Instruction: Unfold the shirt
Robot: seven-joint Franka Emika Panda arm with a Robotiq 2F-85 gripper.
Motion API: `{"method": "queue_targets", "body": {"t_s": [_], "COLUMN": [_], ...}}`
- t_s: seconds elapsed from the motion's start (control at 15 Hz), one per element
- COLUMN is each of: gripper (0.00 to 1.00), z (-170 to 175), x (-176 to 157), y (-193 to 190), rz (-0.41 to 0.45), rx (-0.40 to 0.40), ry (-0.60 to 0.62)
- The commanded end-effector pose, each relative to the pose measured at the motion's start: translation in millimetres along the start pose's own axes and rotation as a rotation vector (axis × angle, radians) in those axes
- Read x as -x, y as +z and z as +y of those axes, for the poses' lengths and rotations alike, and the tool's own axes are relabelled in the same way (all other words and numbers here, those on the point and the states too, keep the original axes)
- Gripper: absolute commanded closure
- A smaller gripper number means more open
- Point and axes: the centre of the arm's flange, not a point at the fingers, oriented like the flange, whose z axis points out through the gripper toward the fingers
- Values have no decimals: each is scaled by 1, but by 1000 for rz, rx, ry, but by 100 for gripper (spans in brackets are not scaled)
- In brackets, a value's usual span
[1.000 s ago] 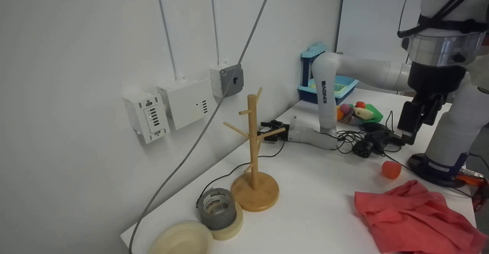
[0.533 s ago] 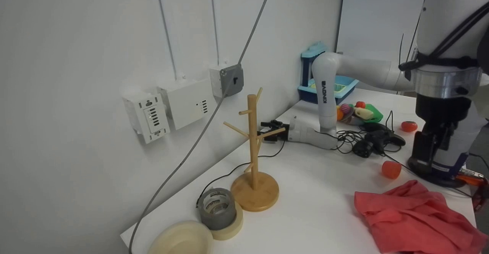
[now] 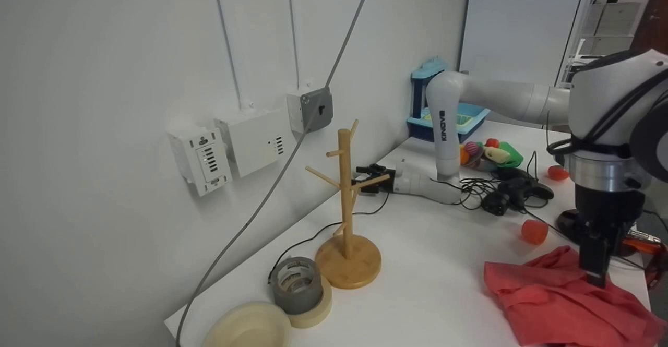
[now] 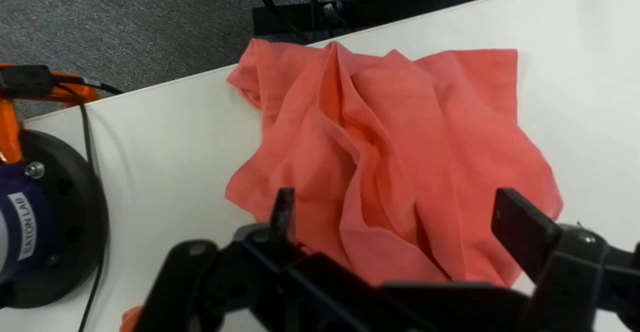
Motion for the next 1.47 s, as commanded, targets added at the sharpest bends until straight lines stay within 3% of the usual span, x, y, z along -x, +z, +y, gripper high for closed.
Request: {"method": "queue_targets", "body": {"t_s": [0.0,0.27,0.8,1.4], "gripper": [0,0,0,0], "z": [13,19,10,-46], "x": [-19,-29,-66,-118], "y": [31,67,123,111], "rz": [4,-30,-87,-22], "rx": [-63,-99,-88,-79], "ry": [-21,-4,15,-75]}}
